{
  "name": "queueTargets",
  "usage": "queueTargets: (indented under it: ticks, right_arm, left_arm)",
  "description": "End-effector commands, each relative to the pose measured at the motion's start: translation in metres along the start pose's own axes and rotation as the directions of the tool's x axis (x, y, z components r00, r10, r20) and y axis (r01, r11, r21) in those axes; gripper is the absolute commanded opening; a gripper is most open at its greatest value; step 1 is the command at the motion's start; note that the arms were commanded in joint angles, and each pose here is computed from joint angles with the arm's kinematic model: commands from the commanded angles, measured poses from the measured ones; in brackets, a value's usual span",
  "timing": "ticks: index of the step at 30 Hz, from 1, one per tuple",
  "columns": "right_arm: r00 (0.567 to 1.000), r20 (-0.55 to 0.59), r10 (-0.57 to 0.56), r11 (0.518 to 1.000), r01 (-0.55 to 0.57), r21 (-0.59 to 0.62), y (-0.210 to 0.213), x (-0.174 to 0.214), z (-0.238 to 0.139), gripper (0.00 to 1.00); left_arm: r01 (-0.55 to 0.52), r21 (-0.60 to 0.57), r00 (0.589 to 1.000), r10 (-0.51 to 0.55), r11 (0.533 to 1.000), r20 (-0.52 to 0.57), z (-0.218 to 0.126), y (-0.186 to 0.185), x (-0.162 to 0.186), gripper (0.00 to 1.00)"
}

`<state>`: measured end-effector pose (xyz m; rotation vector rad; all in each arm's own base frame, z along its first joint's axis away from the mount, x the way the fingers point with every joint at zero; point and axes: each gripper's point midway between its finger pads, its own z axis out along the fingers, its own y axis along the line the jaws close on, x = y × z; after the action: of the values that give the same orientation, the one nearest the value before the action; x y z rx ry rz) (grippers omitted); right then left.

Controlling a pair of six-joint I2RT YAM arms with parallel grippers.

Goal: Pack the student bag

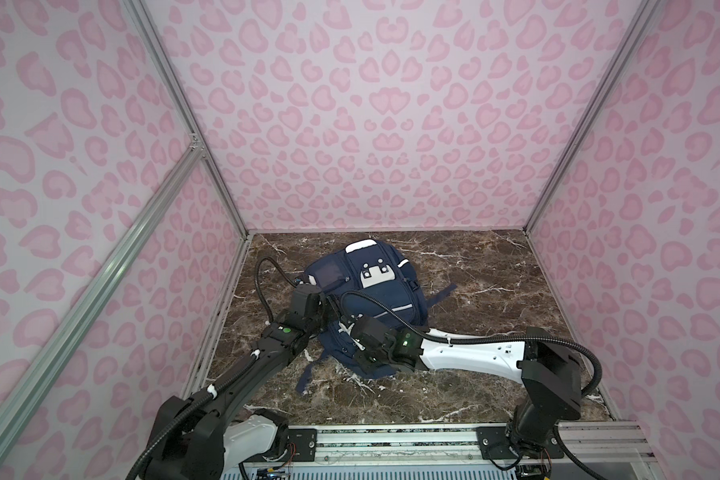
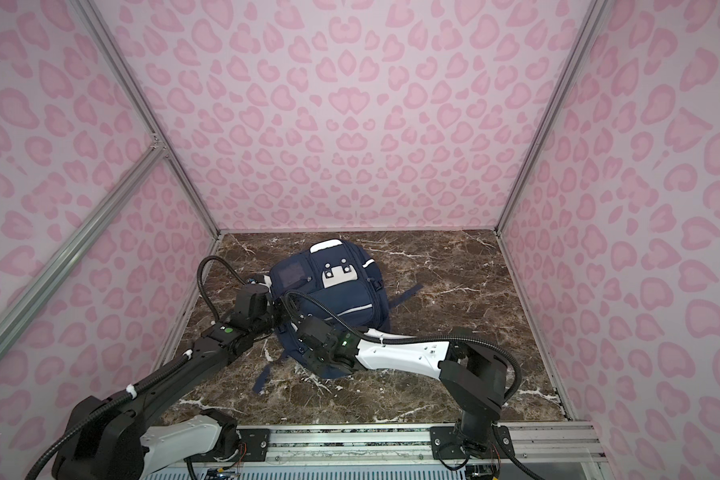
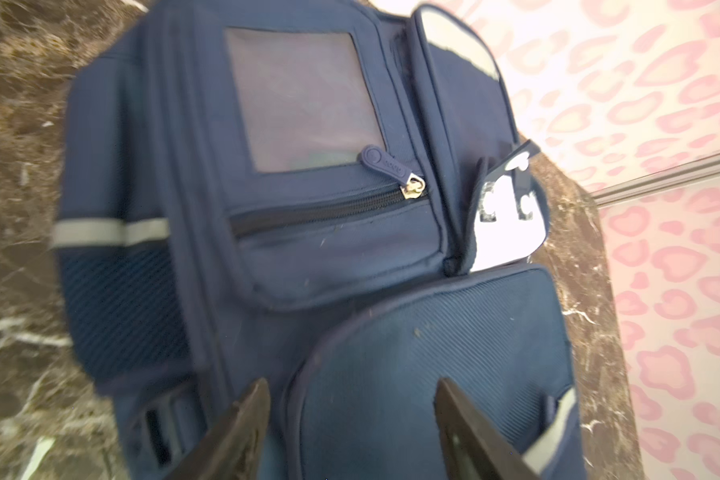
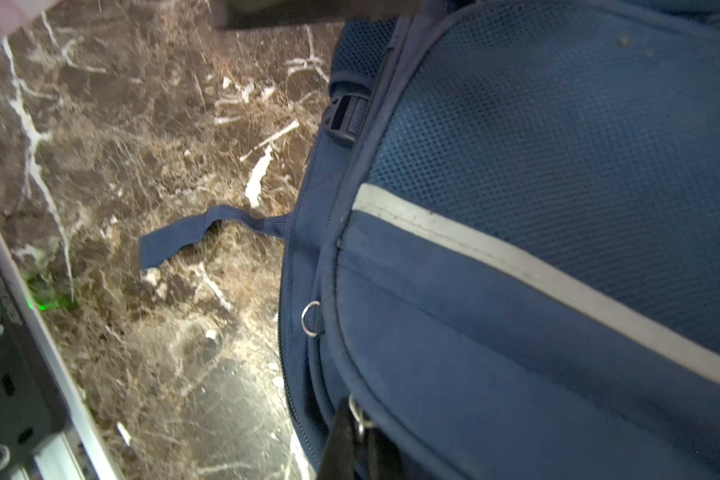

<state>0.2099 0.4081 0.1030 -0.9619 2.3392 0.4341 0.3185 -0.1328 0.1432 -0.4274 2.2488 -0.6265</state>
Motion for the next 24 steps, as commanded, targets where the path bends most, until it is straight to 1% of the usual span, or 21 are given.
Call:
queueTargets:
  ticks: [1,3,5,7,9,10,11,13,14,19,24]
  right_arm:
    - [0.988,0.101,0.119,0.993,-0.121,0.012,-0.003,-0.020,0.001,0.00]
    - [0.988,0.104,0.115,0.993,-0.115,-0.005,-0.001,-0.021,0.002,0.00]
    - [0.990,0.091,0.110,0.994,-0.110,-0.004,0.000,-0.019,0.003,0.00]
    - [0.992,0.080,0.100,0.995,-0.100,0.000,0.000,-0.017,0.003,0.00]
    - [0.992,0.080,0.099,0.995,-0.100,0.007,-0.001,-0.015,0.003,0.00]
    - [0.992,0.081,0.099,0.995,-0.100,0.013,-0.003,-0.014,0.002,0.00]
    - [0.992,0.081,0.099,0.995,-0.101,0.020,-0.005,-0.013,0.002,0.00]
    - [0.994,0.063,0.093,0.994,-0.095,0.045,-0.010,-0.006,0.001,0.00]
    - [0.995,0.053,0.089,0.993,-0.092,0.068,-0.015,0.000,0.000,0.00]
    - [0.996,-0.029,0.088,0.974,-0.080,0.210,-0.063,0.036,-0.008,0.00]
    - [0.988,-0.073,0.134,0.931,-0.100,0.350,-0.129,0.064,-0.027,0.00]
  left_arm:
    - [0.077,0.041,0.995,-0.075,0.996,-0.062,-0.008,0.006,0.023,0.70]
    - [0.148,0.128,0.983,-0.132,0.981,-0.125,-0.008,-0.003,0.041,0.70]
    - [0.205,0.194,0.969,-0.172,0.959,-0.177,-0.005,-0.014,0.054,0.66]
    - [0.220,0.210,0.962,-0.175,0.953,-0.210,0.000,-0.021,0.065,0.58]
    - [0.205,0.195,0.963,-0.162,0.959,-0.218,0.004,-0.025,0.071,0.52]
    - [0.198,0.184,0.963,-0.156,0.963,-0.221,0.006,-0.024,0.074,0.44]
    - [0.197,0.177,0.963,-0.155,0.964,-0.222,0.008,-0.023,0.074,0.29]
    - [0.193,0.161,0.963,-0.155,0.968,-0.218,0.008,-0.021,0.074,0.07]
    - [0.183,0.147,0.965,-0.149,0.972,-0.216,0.008,-0.018,0.074,0.03]
    - [0.153,0.119,0.969,-0.125,0.981,-0.214,0.003,-0.007,0.073,0.03]
    - [0.145,0.106,0.968,-0.119,0.984,-0.220,0.000,0.004,0.071,0.03]
